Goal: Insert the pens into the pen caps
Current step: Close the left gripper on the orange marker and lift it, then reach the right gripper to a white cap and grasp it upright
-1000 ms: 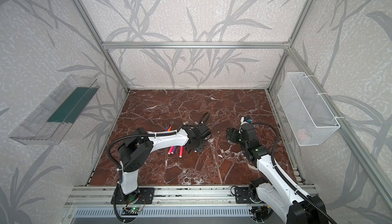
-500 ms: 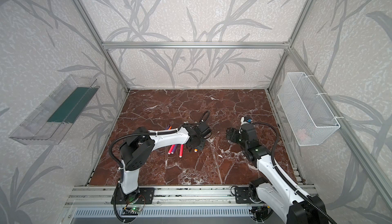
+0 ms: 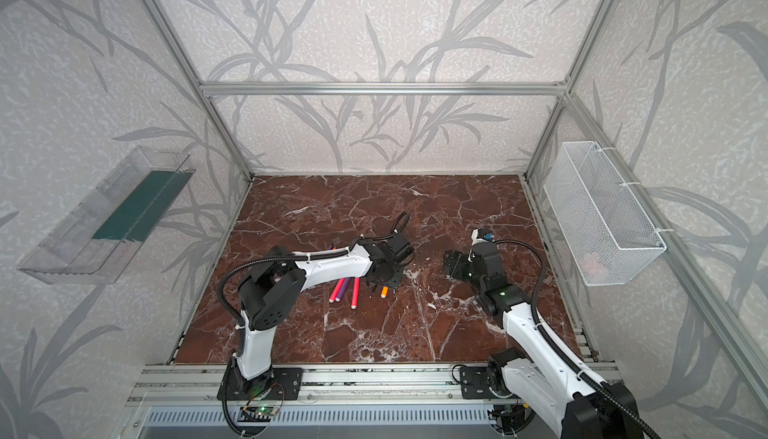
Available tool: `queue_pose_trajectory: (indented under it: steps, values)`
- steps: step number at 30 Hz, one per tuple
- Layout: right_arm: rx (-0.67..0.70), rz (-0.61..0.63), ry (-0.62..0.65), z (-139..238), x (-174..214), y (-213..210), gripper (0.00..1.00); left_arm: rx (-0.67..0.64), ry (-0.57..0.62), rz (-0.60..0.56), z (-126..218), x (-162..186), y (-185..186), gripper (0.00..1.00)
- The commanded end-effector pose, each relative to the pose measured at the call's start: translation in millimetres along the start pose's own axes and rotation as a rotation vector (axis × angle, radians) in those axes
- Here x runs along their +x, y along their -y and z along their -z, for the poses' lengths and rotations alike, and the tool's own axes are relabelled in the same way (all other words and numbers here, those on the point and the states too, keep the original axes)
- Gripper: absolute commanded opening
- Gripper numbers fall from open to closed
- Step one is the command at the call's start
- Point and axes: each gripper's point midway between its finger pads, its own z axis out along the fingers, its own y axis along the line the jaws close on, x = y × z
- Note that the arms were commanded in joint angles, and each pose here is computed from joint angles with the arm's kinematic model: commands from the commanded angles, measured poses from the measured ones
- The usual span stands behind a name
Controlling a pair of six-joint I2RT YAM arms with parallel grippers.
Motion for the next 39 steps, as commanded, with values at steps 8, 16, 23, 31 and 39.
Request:
queue_pose_trajectory:
  steps: [8, 16, 23, 31, 39]
  values:
    - [-0.009, -0.001, -0.002, -2, -1, -4, 0.82, -0.07, -0.101, -0.008, -26, 25, -21, 0.24]
    - [0.001, 0.001, -0.009, -4, 3, 0, 0.82, -0.068, -0.094, -0.008, -26, 25, -23, 0.1]
    - [-0.036, 0.029, -0.019, -7, 5, -10, 0.83, 0.027, -0.019, 0.058, 7, 9, -37, 0.0]
    - [-0.124, 0.274, -0.113, -35, 30, -91, 0.86, -0.098, 0.146, 0.243, 73, 9, -134, 0.0]
    - [-0.131, 0.454, -0.266, -94, 58, -150, 0.7, -0.095, 0.294, 0.311, 108, 17, -163, 0.0]
